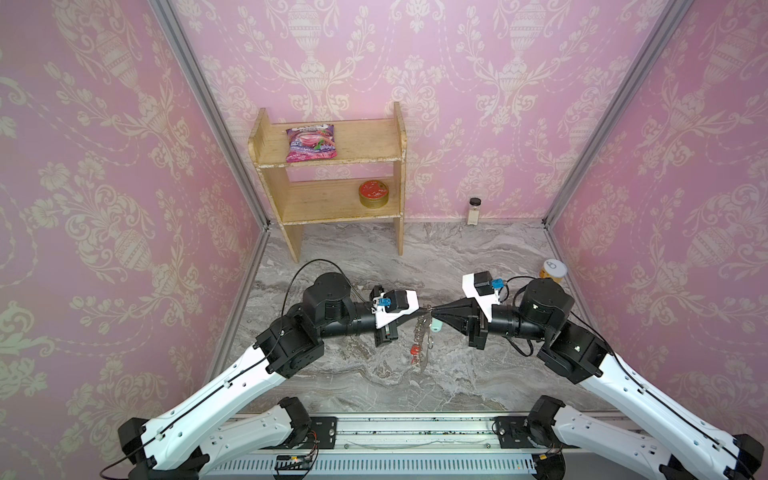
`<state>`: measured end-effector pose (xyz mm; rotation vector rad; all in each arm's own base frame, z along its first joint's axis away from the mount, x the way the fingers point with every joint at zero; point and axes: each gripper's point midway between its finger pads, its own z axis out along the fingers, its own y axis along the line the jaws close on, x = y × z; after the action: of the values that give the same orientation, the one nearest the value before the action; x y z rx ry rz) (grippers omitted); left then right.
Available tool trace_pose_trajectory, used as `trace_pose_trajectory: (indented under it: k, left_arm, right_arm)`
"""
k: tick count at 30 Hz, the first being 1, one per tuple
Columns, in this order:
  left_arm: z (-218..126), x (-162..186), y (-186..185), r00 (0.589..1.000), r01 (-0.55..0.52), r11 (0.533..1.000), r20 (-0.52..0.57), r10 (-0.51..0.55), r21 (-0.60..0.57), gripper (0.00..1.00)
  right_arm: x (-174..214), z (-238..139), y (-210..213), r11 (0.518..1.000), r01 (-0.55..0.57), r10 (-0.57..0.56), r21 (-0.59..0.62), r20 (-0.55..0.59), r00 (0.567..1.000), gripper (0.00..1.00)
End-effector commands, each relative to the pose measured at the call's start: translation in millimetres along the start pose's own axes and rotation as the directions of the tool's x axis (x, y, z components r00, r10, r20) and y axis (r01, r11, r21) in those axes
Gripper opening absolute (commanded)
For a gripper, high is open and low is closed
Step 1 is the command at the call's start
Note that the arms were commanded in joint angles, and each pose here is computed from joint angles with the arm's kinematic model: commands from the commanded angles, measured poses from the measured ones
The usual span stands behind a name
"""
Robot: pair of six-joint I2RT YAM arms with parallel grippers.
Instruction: Put the keys on the keyring
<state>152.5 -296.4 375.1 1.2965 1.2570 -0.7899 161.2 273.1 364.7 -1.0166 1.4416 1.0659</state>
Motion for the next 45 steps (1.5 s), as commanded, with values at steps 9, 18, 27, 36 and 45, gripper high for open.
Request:
trace_pose_trajectory:
  k: [9,18,27,36,45]
  left_arm:
    - [-1,-9,5,0.999,-0.008,1.000,0.034,0.009,-0.021,0.00]
    - [-2,-4,7,1.000,0.005,1.000,-0.005,-0.005,-0.027,0.08]
    - [-2,3,7,0.998,0.035,0.999,-0.051,-0.036,-0.027,0.50]
    - [6,6,1,0.989,0.122,0.992,-0.091,-0.119,0.030,0.60]
    - [22,17,5,0.965,0.225,0.974,-0.143,-0.220,0.023,0.56]
  right_arm:
    - [-6,-7,6,0.998,0.055,-0.055,0.010,0.011,0.998,0.00]
    - [3,-14,-2,0.993,0.089,-0.081,0.074,-0.106,0.991,0.00]
    - [11,-15,-11,0.989,0.097,-0.072,0.112,-0.209,0.975,0.00]
    - [17,-9,-27,0.981,0.082,-0.033,0.174,-0.266,0.963,0.00]
    - [13,-10,-34,0.972,0.072,-0.014,0.223,-0.249,0.968,0.00]
